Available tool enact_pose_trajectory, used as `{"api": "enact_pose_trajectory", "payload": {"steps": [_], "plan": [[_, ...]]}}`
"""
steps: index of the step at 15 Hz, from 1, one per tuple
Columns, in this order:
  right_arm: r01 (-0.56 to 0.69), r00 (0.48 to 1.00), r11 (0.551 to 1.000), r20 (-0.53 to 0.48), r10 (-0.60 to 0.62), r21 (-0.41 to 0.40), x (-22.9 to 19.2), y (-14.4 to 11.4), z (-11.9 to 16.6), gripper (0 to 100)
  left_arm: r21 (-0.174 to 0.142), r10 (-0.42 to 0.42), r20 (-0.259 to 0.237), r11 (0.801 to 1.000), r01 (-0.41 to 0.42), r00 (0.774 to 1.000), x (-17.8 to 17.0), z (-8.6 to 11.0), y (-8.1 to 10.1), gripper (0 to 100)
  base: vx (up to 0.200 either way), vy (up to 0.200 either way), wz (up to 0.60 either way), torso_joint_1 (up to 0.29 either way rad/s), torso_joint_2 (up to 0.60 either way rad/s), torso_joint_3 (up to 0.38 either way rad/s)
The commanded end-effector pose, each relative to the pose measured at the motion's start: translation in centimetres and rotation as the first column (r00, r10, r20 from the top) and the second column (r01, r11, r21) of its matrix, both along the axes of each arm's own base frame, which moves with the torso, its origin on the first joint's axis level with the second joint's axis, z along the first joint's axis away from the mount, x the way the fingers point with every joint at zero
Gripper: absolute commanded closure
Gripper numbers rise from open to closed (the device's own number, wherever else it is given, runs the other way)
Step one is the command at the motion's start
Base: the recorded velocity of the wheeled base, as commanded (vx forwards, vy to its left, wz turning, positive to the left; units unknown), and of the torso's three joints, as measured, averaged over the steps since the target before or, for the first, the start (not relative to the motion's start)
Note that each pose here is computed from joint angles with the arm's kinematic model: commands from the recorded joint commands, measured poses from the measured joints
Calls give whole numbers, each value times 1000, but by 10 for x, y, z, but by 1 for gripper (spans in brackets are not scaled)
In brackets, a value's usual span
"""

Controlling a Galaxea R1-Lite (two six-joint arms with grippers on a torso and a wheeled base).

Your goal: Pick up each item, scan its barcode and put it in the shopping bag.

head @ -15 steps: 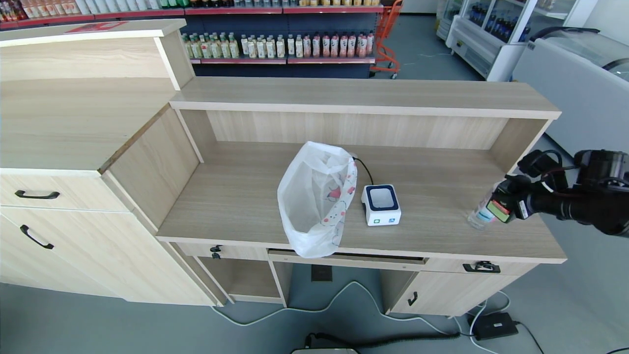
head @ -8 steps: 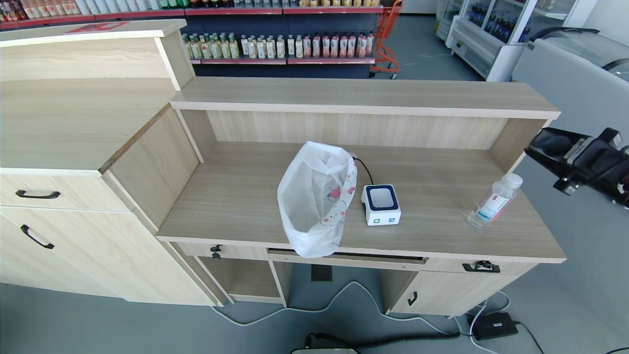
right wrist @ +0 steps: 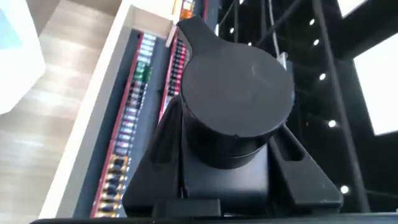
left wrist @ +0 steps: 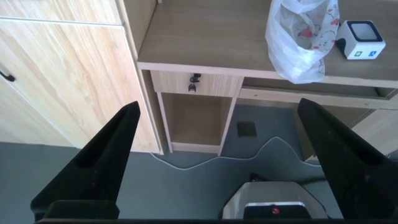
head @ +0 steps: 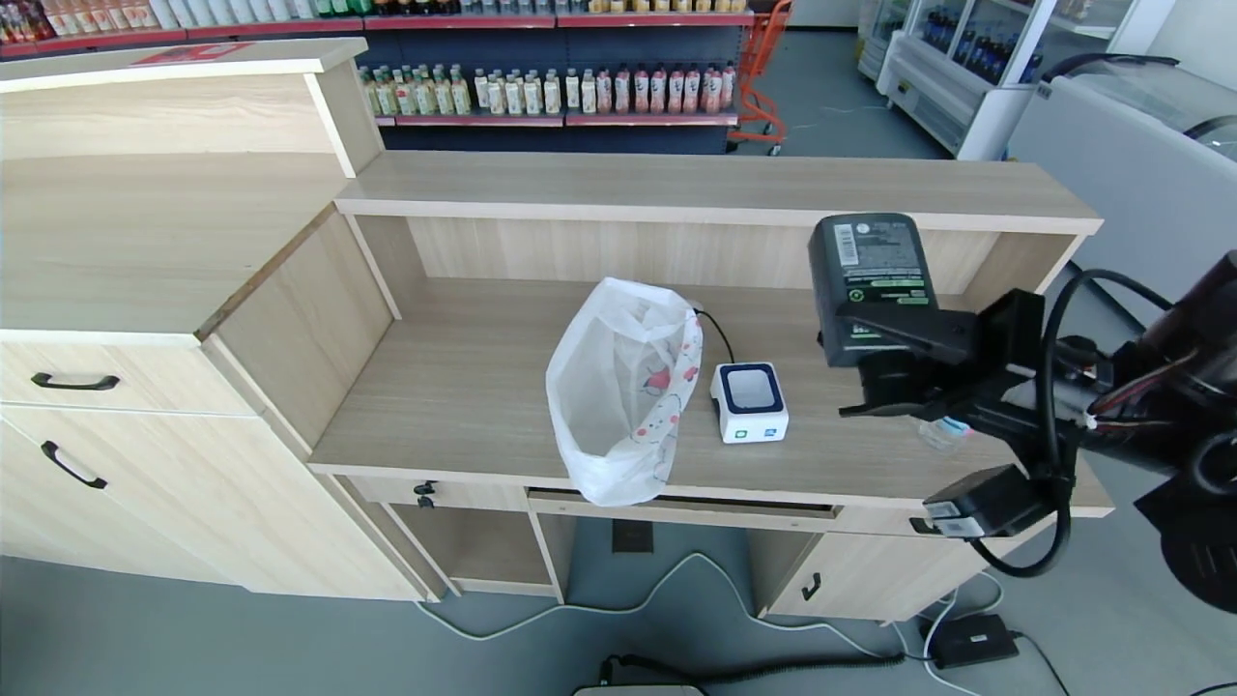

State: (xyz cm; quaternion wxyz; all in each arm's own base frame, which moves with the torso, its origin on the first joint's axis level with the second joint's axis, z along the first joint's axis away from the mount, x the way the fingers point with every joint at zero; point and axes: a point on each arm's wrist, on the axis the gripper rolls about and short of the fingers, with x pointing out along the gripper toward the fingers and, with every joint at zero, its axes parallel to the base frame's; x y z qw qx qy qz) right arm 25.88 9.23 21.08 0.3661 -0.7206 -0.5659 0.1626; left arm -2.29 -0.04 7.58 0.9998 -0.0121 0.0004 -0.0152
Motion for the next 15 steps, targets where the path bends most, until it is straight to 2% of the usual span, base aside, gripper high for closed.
{"api": "enact_pose_trajectory", "payload": {"steps": [1, 3, 6, 12, 15], "plan": [[-220, 973, 972, 53, 225, -79, -28, 51, -24, 100, 0, 0, 0, 1000, 0, 1000, 0, 0, 0, 0, 0, 0, 0, 0, 0, 0], [-294, 948, 950, 99, 304, -105, -40, 68, -27, 100, 0, 0, 0, 1000, 0, 1000, 0, 0, 0, 0, 0, 0, 0, 0, 0, 0], [-401, 904, 908, 108, 414, -122, -58, 92, -33, 100, 0, 0, 0, 1000, 0, 1000, 0, 0, 0, 0, 0, 0, 0, 0, 0, 0], [-465, 877, 867, 42, 479, -176, -72, 88, -45, 100, 0, 0, 0, 1000, 0, 1000, 0, 0, 0, 0, 0, 0, 0, 0, 0, 0], [-483, 865, 854, 44, 499, -193, -76, 93, -48, 100, 0, 0, 0, 1000, 0, 1000, 0, 0, 0, 0, 0, 0, 0, 0, 0, 0]]}}
